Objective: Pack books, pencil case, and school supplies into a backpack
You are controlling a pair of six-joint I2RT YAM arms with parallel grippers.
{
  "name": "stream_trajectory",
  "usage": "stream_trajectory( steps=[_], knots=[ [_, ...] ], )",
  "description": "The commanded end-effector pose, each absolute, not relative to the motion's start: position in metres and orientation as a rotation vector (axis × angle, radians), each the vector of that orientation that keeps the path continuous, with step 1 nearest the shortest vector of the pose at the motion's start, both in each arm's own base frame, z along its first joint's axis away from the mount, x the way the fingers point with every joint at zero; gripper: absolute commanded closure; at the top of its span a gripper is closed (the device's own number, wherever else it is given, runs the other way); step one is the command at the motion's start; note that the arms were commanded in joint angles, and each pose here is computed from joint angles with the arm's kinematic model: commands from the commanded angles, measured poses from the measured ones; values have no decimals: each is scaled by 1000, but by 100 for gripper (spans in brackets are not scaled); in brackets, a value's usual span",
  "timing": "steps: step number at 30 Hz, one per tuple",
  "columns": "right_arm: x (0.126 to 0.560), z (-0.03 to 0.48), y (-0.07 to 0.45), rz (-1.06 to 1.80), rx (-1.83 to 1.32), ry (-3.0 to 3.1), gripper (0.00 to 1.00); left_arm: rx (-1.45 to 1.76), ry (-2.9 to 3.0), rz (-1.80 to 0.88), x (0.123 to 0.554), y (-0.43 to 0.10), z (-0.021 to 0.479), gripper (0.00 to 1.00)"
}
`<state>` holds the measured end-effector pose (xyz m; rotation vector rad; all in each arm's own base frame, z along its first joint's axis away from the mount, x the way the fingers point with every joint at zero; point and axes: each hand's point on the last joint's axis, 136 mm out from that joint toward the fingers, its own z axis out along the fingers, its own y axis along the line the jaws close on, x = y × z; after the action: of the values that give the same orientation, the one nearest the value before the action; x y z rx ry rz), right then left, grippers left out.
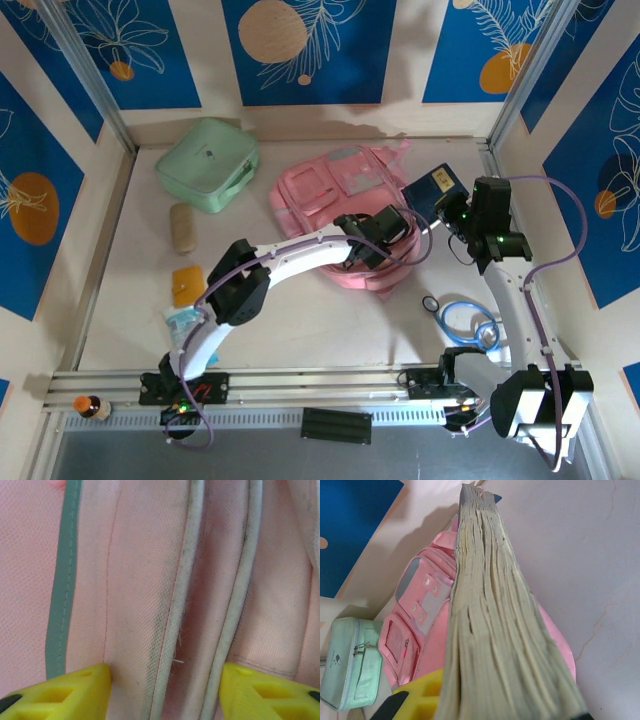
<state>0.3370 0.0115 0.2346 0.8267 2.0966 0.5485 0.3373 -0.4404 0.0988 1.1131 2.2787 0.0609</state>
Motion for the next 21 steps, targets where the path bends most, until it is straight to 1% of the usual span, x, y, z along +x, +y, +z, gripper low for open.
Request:
stream_trajectory(
  steps=[1, 3, 5, 11, 12, 15, 17, 21],
  knots=[
    [337, 243, 7, 537, 809, 2057, 100, 1053, 2275, 172, 355, -427, 103, 50],
    [336, 243, 6, 532, 815, 2054, 100, 1045, 2274, 166, 357, -428, 105, 55],
    [335, 242, 5, 529, 822, 2051, 100, 1041, 2274, 158, 358, -429, 108, 57],
    [332, 244, 3, 527, 829, 2043, 100, 1046, 2292, 99, 358, -431, 115, 60],
    [332, 243, 3, 530, 830, 2043, 100, 1056, 2298, 76, 356, -431, 117, 58],
    [332, 242, 4, 536, 829, 2046, 100, 1124, 2316, -24, 346, -436, 122, 40],
    [332, 242, 5, 539, 832, 2048, 100, 1128, 2321, -55, 344, -434, 128, 36],
    [332, 239, 5, 549, 844, 2050, 100, 1107, 2334, -90, 348, -430, 135, 36]
  ],
)
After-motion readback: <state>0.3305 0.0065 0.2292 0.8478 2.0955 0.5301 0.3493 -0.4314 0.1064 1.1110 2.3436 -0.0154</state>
